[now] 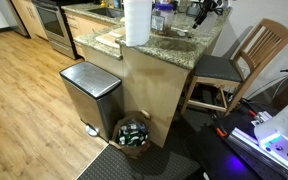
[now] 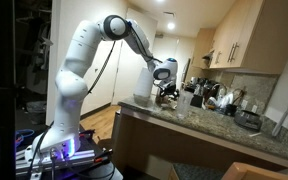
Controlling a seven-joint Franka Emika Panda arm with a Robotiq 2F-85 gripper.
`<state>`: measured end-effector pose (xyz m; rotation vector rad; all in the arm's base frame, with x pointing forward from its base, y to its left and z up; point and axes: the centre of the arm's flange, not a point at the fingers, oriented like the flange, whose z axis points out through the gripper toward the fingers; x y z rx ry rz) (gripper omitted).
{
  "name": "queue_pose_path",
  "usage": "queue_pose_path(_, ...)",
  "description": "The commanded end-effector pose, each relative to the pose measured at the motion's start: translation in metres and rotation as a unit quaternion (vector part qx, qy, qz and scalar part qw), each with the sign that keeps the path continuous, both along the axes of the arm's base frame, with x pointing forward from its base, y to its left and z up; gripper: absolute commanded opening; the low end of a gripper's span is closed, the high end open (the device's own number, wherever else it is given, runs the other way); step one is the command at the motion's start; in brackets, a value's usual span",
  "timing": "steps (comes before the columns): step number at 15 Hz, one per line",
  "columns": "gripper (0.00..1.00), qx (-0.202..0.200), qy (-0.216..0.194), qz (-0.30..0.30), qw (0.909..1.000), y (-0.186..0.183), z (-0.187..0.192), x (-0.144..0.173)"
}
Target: Put the silver spoon from the countertop inside the clear bottle on the right
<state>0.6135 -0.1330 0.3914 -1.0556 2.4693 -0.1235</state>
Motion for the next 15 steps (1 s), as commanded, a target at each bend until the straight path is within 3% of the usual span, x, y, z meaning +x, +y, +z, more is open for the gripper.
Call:
queue_pose_path(1,1.0,0.014,0.005,-0.037,0.9992,0.009,-0.019,0.006)
queue_pose_path(6,1.0,0.015,0.012,-0.028,0.9994,0.008,-0.019,0.004)
queue_pose_path(15,1.0,0.036,0.037,-0.06,0.9969,0.011,-0.06,-0.003)
